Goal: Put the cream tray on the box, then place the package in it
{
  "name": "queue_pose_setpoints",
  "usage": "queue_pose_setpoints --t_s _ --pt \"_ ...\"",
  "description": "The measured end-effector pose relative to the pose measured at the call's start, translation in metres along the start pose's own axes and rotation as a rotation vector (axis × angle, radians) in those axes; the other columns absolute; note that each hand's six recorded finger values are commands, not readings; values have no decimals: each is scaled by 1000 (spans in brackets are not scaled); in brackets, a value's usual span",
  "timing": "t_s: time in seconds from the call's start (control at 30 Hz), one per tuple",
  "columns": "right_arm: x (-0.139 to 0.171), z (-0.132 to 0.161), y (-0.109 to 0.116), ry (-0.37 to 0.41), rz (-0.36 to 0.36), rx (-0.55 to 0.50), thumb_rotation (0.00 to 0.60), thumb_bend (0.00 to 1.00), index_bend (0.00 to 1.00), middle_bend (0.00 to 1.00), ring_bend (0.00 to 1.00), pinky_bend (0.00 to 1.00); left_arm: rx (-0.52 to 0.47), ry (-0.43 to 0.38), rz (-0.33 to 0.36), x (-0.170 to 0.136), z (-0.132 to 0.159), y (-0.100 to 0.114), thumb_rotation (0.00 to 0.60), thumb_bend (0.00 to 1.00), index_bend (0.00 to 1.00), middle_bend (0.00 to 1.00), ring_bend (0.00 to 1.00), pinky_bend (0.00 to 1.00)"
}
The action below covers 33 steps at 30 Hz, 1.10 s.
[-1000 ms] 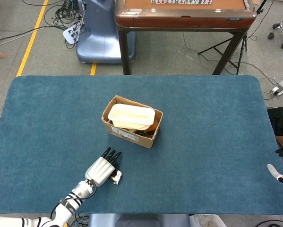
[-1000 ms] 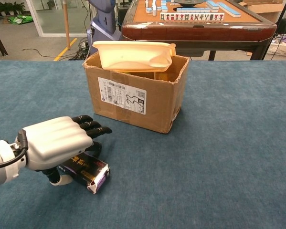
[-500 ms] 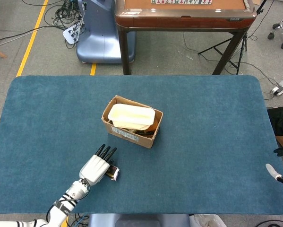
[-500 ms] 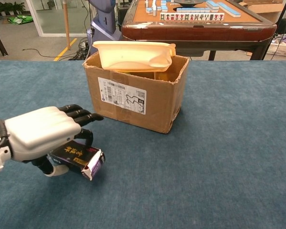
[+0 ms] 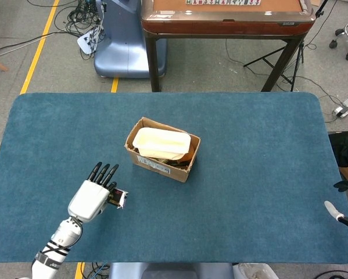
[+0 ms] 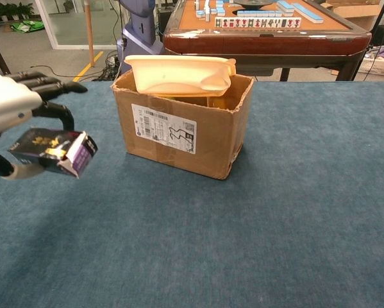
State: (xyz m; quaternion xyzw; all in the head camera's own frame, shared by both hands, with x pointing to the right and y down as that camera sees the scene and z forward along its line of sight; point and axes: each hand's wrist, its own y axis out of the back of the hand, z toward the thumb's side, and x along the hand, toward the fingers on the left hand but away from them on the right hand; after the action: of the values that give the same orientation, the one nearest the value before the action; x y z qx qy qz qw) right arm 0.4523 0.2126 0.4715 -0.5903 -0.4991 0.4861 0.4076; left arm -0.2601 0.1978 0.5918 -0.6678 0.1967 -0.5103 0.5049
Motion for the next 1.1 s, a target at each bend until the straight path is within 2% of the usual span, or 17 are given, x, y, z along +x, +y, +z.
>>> queue_pose_setpoints --t_s 0.23,0.47,0.6,0.83,1.1 --pt "0 0 0 0 1 0 600 163 465 524 446 360 -2 53 82 -2 -24 40 600 356 560 0 0 12" --pt "-1 1 -4 2 11 7 600 164 465 524 446 360 0 66 152 1 -32 77 600 358 564 0 0 12" --pt "-1 2 -5 2 15 9 600 164 465 524 446 360 6 53 184 10 -27 97 600 358 564 0 0 12" --pt "-2 2 -7 1 20 12 600 165 465 524 446 360 36 26 218 32 -14 117 600 358 572 0 0 12" --pt "-2 1 -7 0 24 11 600 164 465 524 446 360 -8 -2 267 60 10 137 600 362 576 0 0 12"
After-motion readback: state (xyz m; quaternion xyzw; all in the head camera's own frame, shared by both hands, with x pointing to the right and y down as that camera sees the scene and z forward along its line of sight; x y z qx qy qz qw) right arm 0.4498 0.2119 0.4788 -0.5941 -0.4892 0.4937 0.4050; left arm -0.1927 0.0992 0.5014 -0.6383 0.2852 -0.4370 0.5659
